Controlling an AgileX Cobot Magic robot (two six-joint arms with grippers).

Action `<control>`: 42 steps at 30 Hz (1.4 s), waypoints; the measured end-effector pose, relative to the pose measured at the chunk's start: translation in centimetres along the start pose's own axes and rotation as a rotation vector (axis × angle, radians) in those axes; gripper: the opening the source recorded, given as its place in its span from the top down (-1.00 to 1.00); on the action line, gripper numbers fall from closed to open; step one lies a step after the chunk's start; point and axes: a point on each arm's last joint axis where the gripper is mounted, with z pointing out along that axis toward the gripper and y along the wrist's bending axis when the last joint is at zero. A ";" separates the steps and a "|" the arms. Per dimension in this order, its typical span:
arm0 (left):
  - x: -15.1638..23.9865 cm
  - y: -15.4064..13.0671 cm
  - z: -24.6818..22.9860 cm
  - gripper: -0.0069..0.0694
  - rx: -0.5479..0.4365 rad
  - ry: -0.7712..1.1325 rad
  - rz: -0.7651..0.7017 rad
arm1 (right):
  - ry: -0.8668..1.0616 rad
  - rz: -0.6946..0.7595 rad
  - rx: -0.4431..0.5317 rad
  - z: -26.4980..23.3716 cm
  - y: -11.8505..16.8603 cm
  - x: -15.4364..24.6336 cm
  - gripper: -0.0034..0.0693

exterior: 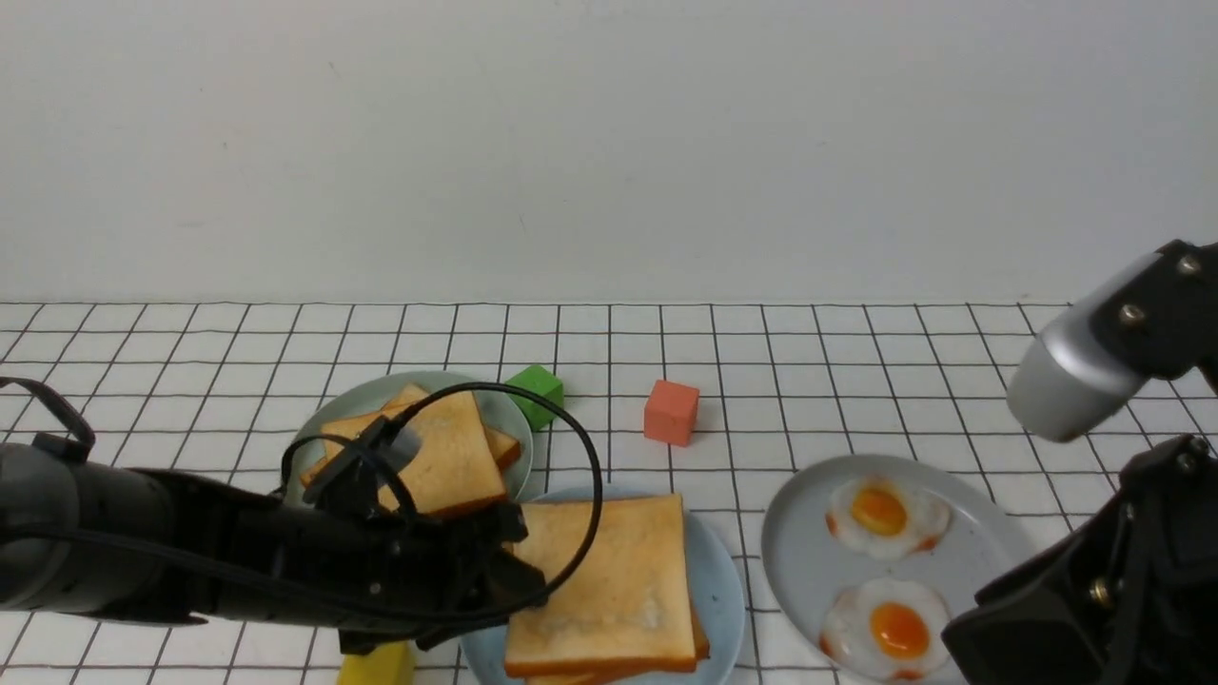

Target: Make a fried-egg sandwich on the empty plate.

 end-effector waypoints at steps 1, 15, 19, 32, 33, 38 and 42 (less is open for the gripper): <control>0.0 0.0 0.0 0.26 0.002 0.000 0.001 | 0.000 0.000 0.000 0.0 0.0 0.0 0.25; -2.6 -4.3 -9.2 -0.86 0.097 -0.166 0.175 | -0.134 0.170 0.144 -2.0 -1.9 0.0 0.28; -3.6 -6.1 -14.1 -0.48 0.016 -0.114 0.319 | -0.231 0.260 0.268 -3.6 -3.8 1.2 0.68; 1.7 -12.9 -28.7 0.85 -0.176 -0.352 0.628 | -0.650 0.359 0.407 -3.6 -4.7 10.6 0.93; 3.4 -12.6 -29.5 0.85 -0.165 -0.375 0.661 | -0.690 0.340 0.409 -3.4 -4.6 11.3 0.93; 9.2 -8.8 -30.0 0.85 -0.168 -0.422 0.751 | -0.799 0.301 0.421 -2.8 -4.3 13.8 0.93; 11.7 -6.1 -28.9 0.85 -0.116 -0.500 0.678 | -0.819 0.282 0.434 -2.3 -4.3 14.8 0.92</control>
